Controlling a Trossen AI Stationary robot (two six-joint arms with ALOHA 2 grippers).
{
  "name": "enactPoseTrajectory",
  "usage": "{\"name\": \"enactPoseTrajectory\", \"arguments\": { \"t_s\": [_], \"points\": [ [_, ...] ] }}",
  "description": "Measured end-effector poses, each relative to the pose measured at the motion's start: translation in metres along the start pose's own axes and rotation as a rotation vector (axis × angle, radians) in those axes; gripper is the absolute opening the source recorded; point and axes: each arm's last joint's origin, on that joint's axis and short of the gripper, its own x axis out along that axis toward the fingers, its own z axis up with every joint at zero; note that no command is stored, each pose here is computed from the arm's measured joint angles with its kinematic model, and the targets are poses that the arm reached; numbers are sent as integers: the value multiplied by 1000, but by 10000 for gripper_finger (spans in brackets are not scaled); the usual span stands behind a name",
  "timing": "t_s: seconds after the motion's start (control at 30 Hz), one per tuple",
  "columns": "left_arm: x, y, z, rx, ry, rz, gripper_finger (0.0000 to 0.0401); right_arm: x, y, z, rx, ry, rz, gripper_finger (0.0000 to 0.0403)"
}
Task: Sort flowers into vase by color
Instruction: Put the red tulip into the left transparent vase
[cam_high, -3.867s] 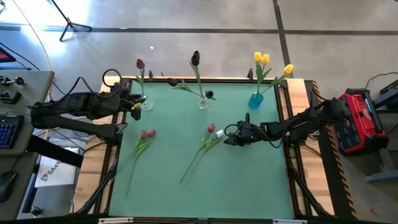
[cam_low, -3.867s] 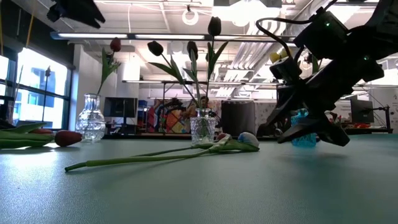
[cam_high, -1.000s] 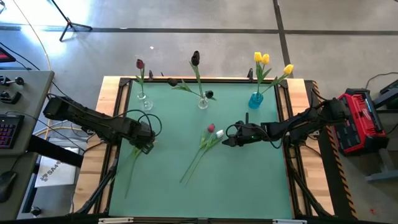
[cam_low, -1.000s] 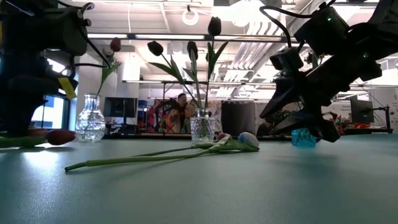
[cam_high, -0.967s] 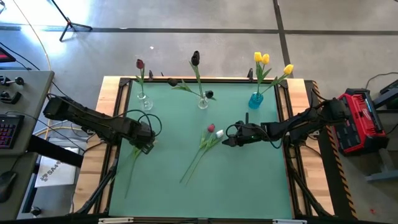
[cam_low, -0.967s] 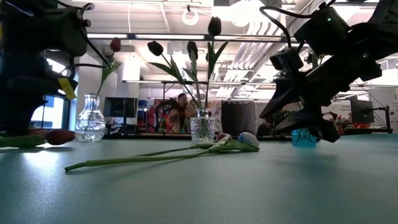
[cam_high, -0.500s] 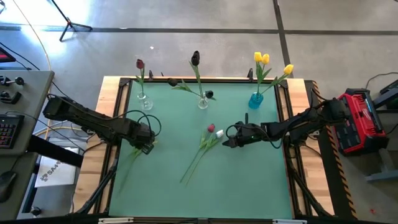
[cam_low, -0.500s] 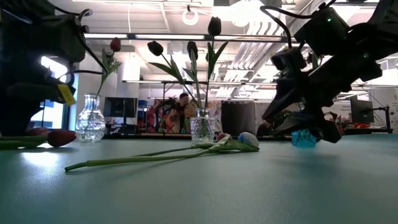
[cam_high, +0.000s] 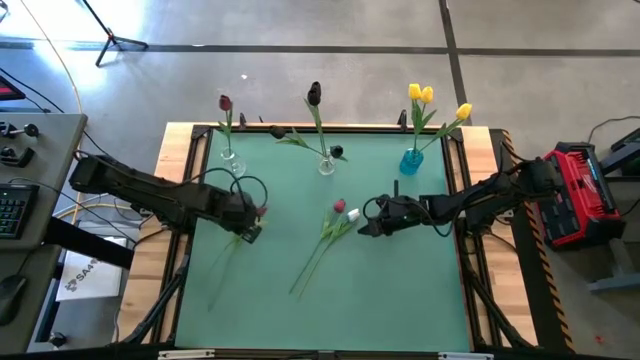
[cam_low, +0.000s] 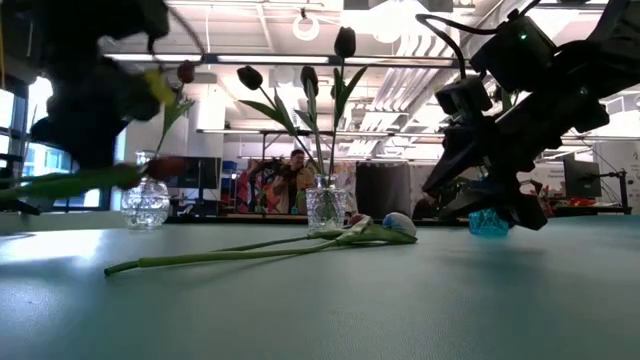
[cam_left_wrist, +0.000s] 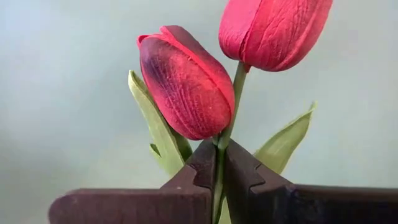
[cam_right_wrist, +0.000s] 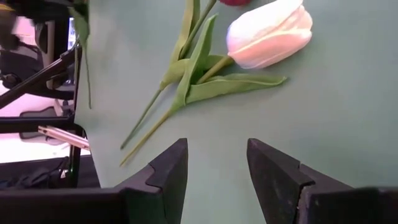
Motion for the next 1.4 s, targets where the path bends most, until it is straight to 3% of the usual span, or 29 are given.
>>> {"name": "enactPoseTrajectory", "arguments": {
  "t_s": [0.17, 0.3, 0.47, 0.73, 1.23, 1.4],
  "points": [
    [-19, -14, 15, 1, -118, -55, 1, 0, 0, 0, -14, 1, 0, 155],
    [-31, -10, 23, -30, -184, -98, 1, 0, 0, -1, -18, 18, 6, 156],
    [-57, -1, 34, -63, -350, -242, 0, 0, 0, -1, -22, 33, 4, 156],
    [-102, 9, 49, -13, -678, -476, 0, 0, 0, -3, -25, 56, 9, 155],
    [-130, 30, 53, 26, -920, -476, 0, 1, 2, -19, -29, 72, -14, 156],
    [-127, 32, 54, 53, -904, -439, 2, 1, 2, -19, -6, 68, -15, 155]
  ]
}}
